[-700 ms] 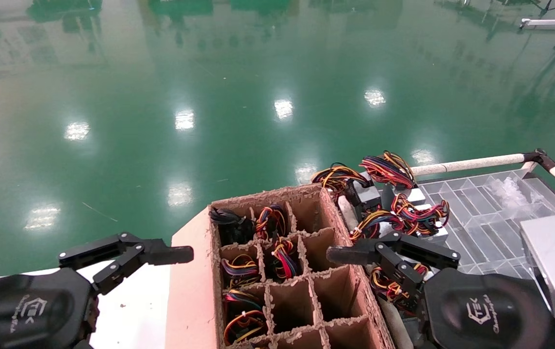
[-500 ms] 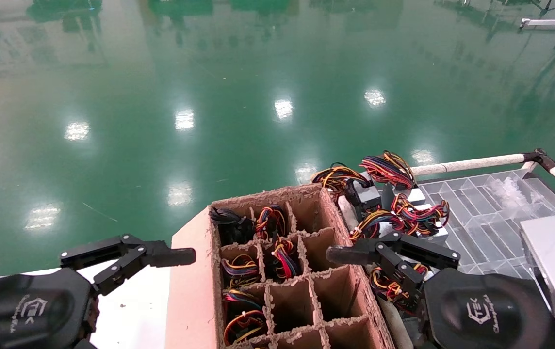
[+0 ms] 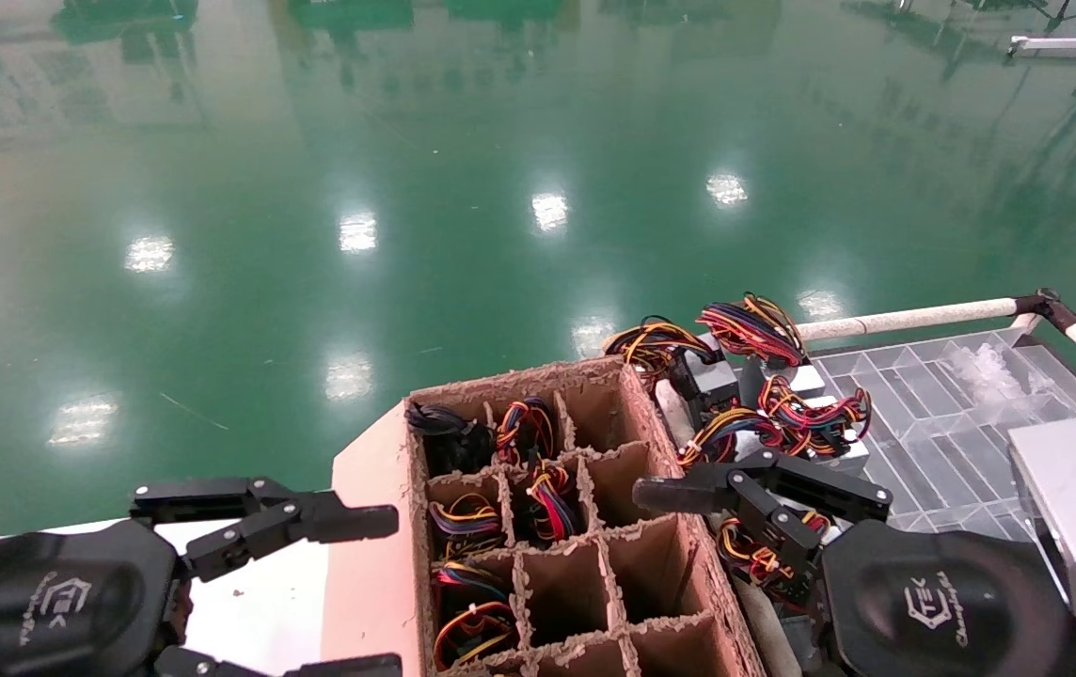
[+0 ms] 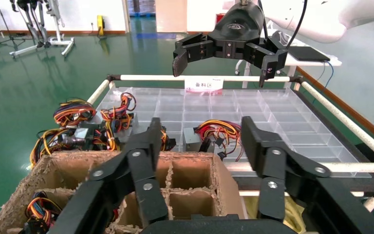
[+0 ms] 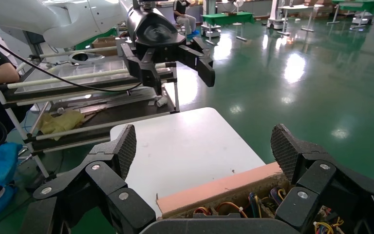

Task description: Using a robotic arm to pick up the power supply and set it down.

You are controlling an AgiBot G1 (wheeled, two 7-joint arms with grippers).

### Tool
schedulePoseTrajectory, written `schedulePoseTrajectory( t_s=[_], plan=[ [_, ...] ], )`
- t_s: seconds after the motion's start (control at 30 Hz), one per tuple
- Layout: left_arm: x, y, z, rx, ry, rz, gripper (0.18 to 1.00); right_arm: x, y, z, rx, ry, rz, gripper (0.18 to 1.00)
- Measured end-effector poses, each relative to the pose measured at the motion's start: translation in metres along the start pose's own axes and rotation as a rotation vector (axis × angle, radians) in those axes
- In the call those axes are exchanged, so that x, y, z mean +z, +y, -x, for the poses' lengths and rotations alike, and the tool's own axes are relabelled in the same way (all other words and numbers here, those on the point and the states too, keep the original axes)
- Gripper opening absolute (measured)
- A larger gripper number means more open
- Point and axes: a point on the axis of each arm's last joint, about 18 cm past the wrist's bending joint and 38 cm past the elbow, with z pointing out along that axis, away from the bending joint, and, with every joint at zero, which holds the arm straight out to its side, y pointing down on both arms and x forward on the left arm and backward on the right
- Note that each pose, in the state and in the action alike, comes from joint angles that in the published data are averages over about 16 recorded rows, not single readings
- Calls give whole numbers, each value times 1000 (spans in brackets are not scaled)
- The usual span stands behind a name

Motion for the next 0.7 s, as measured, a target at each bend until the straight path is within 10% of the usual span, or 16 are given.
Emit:
schedulePoseTrajectory(
  t_s=[0.7],
  plan=[
    [0, 0, 0, 0, 0, 0, 288, 8, 22, -20, 18, 64, 92, 1000]
  ],
)
